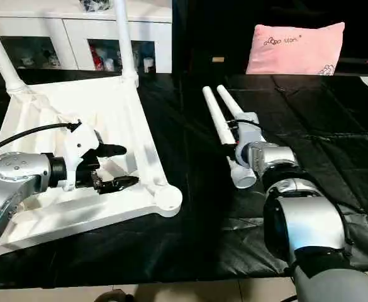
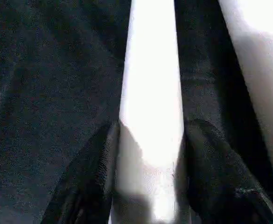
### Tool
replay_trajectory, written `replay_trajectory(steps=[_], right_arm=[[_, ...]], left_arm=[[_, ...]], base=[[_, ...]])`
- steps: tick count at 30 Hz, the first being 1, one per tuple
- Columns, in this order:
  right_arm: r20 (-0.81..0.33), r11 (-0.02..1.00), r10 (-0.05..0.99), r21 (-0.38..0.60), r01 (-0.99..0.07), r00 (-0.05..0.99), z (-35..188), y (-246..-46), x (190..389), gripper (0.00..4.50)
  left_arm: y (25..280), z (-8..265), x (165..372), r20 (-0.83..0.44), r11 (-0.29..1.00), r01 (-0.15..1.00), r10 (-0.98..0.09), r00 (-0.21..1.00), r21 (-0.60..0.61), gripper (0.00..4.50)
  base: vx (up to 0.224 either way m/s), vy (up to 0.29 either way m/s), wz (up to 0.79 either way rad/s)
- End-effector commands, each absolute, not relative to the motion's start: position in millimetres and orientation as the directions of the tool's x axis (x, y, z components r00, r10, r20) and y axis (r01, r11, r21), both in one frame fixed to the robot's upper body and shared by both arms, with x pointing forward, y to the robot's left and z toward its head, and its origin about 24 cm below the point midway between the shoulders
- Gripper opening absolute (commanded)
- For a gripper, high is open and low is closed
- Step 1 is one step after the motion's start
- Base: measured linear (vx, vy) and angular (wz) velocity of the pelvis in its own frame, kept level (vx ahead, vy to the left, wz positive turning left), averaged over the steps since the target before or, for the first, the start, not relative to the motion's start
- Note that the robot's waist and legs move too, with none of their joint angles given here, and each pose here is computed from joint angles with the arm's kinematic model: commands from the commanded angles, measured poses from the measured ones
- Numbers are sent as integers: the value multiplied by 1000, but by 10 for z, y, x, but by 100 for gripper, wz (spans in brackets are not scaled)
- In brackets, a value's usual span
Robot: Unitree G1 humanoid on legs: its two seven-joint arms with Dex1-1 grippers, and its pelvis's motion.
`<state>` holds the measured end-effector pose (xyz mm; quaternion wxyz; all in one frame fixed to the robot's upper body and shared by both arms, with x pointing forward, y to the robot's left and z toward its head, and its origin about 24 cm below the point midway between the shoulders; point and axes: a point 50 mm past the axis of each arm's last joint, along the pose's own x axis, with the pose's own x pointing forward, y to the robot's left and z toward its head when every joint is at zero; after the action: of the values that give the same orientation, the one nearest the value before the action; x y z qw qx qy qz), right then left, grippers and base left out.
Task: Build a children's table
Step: Pick table leg
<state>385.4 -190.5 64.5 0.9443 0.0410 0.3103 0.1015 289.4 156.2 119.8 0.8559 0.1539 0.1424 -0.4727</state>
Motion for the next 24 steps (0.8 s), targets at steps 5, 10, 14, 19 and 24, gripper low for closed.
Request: replay_trajectory(steps=[5, 10, 14, 19, 24], right_arm=[[-288, 895, 384, 351, -277, 877, 1100, -1816, 4021, 182], [22, 708, 584, 475, -523, 811, 1367, -1742, 3953, 181], [252, 511, 677, 514, -688, 691, 1483, -1719, 3731, 180], [374, 317, 765, 490, -812, 524, 1516, -1658, 3406, 180], [401, 233, 802, 472, -850, 443, 1546, -1598, 3219, 180]], left_arm=[[1455, 1276, 3024, -287, 609, 787, -739, 609, 102, 450], [1302, 1468, 3174, -101, 678, 729, -735, 670, -93, 450], [1148, 1694, 3276, 70, 645, 721, -731, 679, -254, 450], [908, 1869, 3338, 189, 520, 731, -743, 643, -441, 450], [767, 1986, 3360, 241, 446, 735, -747, 620, -510, 450]], base=[[0, 0, 0], [0, 0, 0], [0, 0, 0], [0, 0, 0], [0, 0, 0]])
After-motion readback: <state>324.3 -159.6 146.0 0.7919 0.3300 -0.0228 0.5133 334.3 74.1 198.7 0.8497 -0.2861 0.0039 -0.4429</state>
